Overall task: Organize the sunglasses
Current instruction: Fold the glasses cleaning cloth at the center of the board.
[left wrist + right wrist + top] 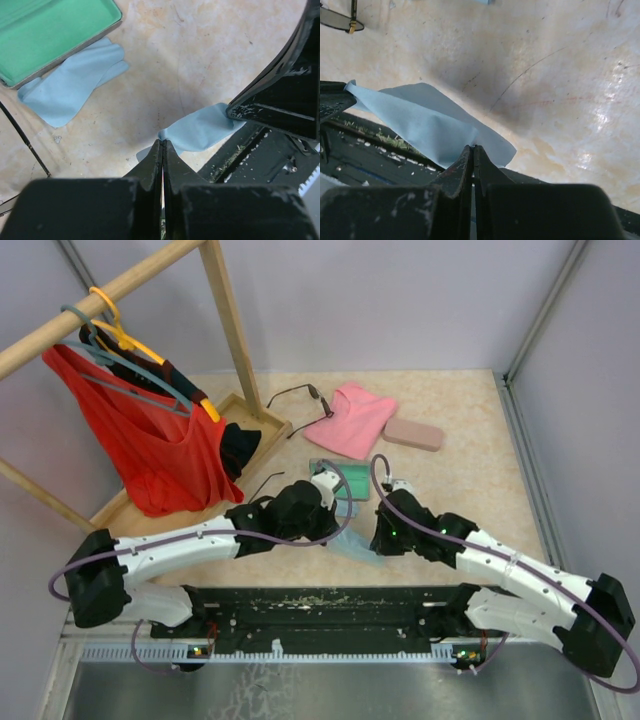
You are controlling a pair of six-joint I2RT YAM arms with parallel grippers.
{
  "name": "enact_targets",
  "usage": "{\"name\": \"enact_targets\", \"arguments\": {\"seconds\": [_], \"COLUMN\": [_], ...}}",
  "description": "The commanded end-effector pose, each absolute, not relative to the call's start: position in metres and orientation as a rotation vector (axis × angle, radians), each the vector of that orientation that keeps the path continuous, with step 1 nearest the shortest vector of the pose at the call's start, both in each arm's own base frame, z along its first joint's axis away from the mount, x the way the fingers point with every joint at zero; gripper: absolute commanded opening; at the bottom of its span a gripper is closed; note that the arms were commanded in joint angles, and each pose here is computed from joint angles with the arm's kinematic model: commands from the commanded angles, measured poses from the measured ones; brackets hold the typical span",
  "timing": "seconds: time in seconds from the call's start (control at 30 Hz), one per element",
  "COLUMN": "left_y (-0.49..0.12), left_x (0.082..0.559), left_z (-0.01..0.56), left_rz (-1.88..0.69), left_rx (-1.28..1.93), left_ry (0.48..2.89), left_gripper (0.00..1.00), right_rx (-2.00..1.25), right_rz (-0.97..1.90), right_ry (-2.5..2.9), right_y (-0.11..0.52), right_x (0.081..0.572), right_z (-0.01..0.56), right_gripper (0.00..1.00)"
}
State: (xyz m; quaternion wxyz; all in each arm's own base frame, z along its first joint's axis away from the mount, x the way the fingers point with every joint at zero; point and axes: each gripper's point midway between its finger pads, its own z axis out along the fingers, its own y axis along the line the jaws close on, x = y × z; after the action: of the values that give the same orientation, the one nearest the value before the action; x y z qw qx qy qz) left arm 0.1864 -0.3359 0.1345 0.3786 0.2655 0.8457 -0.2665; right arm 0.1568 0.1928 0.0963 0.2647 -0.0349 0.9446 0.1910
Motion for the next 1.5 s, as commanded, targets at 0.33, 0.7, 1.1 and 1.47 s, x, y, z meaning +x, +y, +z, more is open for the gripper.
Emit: {"name": "enact_targets", "arguments": {"seconds": [0.33, 0.7, 1.1, 1.47], "left_y": [-0.340, -0.353, -0.361, -0.360], "left_x": [0.183, 0.227, 0.245, 0.205], "left_z": [0.111, 0.094, 0.078, 0.071], "left_rz": [-0.653, -0.634, -0.609, -0.793], "left_rx": [0.783, 0.746, 0.814, 0.930], "left_ry": [2.225, 2.126, 2.060, 2.038], "left_gripper": [0.01, 0.01, 0.01, 0.01], "right_rx": [-0.030, 0.069, 0.128, 0.141], "right_rz": [0.528, 0.307, 0.274, 0.366], "right_ry": [2.561, 2.313, 2.227, 2.299], "right_y": [0.207, 0.191, 0.173, 0.168], "right_x": [0.167, 0.228, 0.234, 0.206], "right_z": [0.088, 0.079, 0.074, 0.059], "right_gripper": [0.00, 0.00, 0.00, 0.09]}}
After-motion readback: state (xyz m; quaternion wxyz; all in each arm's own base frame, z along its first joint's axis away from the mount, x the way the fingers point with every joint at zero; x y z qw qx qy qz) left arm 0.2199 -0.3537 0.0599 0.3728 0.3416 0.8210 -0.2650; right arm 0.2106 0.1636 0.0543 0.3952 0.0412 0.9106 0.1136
